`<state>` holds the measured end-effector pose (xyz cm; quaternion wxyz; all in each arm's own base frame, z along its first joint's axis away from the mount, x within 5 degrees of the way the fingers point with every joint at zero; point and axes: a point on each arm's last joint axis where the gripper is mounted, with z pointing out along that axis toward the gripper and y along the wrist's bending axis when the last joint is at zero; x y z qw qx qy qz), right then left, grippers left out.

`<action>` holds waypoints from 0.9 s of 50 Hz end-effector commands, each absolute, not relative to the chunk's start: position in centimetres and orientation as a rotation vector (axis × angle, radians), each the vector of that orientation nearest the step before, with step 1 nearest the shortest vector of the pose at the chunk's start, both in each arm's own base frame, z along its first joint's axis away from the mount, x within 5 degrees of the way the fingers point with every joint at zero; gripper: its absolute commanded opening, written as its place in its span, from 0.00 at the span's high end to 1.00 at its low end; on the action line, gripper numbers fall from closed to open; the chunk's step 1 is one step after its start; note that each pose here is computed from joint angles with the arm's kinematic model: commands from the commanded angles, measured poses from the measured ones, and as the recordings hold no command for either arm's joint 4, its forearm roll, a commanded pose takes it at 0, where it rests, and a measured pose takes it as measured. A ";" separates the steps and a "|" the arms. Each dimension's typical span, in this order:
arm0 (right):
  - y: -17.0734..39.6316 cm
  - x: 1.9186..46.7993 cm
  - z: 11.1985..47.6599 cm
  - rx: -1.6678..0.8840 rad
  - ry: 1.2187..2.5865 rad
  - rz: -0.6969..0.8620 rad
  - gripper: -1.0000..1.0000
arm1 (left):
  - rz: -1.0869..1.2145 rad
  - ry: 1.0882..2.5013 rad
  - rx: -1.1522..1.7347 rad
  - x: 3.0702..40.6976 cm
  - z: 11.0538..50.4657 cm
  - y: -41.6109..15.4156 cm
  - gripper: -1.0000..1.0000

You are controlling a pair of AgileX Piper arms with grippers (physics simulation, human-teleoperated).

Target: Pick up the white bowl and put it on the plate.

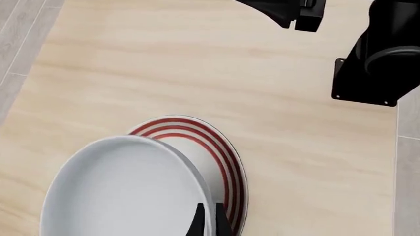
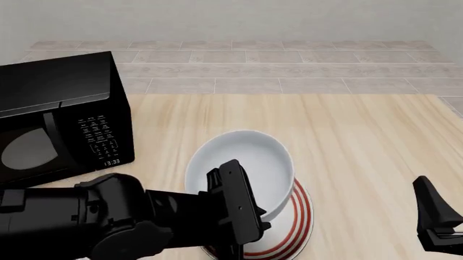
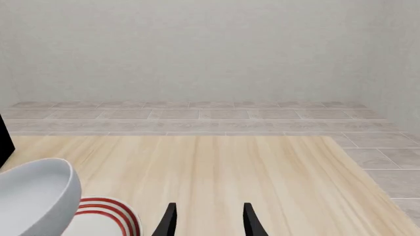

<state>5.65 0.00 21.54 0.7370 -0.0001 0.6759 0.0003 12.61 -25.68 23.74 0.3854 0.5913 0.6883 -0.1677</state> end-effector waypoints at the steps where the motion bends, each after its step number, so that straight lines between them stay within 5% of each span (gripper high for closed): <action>1: 0.0 5.7 21.5 0.001 1.485 -0.002 0.00 | -0.409 1.715 1.521 12.6 24.3 -25.7 1.00; 45: 0.0 5.7 21.5 0.001 1.485 -0.002 0.00 | -0.414 1.737 1.517 13.0 23.1 -26.5 1.00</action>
